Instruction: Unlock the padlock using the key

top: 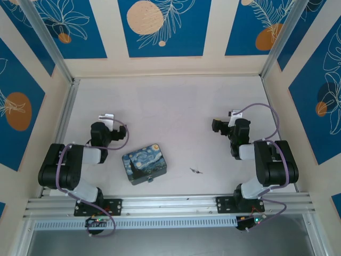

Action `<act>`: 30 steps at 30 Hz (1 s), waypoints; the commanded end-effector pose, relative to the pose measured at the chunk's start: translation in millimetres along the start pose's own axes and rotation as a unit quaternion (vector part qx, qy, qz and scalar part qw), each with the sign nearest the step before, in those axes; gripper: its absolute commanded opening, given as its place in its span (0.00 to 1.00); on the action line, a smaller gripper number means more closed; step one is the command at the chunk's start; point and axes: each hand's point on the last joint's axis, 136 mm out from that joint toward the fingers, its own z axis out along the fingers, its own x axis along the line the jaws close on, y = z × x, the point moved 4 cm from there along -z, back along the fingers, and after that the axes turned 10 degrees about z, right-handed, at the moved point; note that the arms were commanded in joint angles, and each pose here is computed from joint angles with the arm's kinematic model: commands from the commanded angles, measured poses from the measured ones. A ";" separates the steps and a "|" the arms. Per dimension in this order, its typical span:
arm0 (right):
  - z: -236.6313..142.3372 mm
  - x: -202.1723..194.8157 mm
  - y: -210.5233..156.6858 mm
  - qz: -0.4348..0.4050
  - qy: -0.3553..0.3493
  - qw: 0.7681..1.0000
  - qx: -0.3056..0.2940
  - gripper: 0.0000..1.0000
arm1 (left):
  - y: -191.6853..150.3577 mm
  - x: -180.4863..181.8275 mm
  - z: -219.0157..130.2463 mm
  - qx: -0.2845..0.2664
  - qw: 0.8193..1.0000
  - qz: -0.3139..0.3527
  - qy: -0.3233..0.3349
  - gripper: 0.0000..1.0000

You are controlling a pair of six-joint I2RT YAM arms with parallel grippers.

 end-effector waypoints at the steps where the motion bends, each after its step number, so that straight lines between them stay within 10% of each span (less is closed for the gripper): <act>1: -1.4 3.5 14.5 -0.009 0.001 0.999 -0.031 0.99 | 11.8 4.9 1.0 -0.020 1.000 0.003 -0.001 1.00; 30: -15.7 6.9 50.5 0.008 -0.027 1.000 -0.014 1.00 | 35.1 21.3 -0.9 0.027 0.999 -0.012 0.025 1.00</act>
